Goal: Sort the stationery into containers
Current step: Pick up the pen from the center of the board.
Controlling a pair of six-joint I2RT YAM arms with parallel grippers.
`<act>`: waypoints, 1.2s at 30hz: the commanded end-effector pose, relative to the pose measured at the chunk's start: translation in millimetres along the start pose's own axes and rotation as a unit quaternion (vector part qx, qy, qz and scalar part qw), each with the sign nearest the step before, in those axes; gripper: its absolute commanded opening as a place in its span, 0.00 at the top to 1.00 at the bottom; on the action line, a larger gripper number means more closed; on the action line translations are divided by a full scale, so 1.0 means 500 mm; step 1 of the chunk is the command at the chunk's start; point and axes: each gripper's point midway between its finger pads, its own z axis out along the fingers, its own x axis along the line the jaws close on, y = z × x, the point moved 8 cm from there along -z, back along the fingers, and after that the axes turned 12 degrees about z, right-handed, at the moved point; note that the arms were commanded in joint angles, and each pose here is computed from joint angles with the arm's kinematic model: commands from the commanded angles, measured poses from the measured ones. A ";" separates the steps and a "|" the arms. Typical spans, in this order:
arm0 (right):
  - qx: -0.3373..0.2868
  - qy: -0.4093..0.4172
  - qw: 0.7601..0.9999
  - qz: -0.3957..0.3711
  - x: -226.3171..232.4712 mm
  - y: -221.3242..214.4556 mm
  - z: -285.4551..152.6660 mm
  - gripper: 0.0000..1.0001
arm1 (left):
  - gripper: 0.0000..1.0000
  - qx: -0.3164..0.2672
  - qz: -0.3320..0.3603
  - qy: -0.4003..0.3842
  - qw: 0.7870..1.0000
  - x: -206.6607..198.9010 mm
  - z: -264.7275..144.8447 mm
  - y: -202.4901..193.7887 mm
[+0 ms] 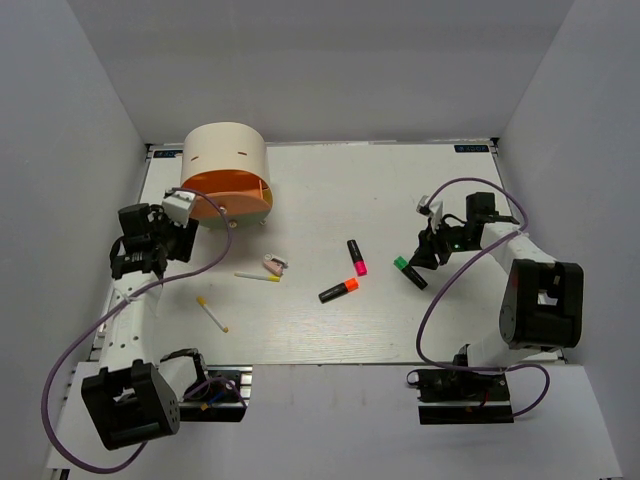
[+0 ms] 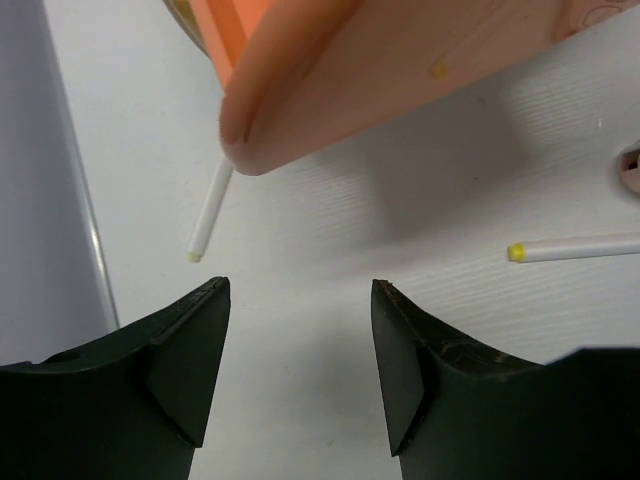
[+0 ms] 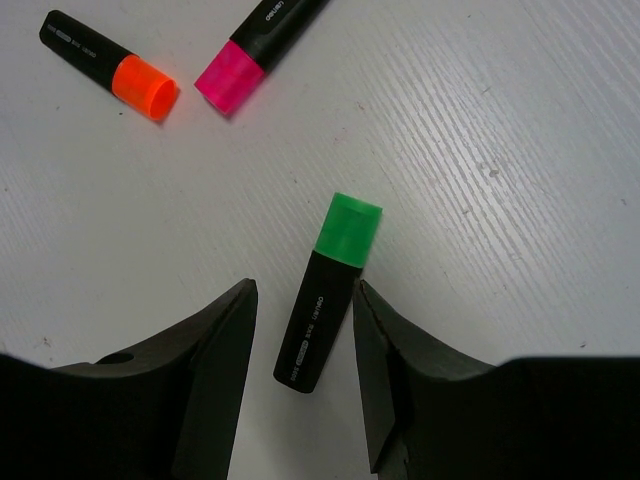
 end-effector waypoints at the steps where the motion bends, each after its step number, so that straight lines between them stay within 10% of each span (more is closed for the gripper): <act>1: -0.009 0.006 1.000 -0.016 -0.007 0.020 -0.002 0.51 | 0.32 -0.027 0.055 0.043 0.997 0.030 -0.025 0.028; 17: 0.005 -0.010 1.000 -0.026 -0.004 0.024 -0.014 0.51 | 0.24 -0.031 0.033 0.073 0.996 0.064 0.021 0.037; 27: 0.006 -0.007 1.000 -0.023 -0.007 0.017 -0.008 0.51 | 0.26 -0.019 -0.134 0.095 0.986 0.038 0.020 0.018; 31: 0.007 -0.007 1.000 -0.019 -0.009 0.013 -0.007 0.51 | 0.27 -0.050 -0.223 0.124 0.966 0.018 -0.002 0.018; 36: 0.003 -0.006 1.000 -0.020 -0.008 0.010 -0.003 0.51 | 0.27 0.051 -0.377 0.241 0.893 0.035 -0.025 -0.015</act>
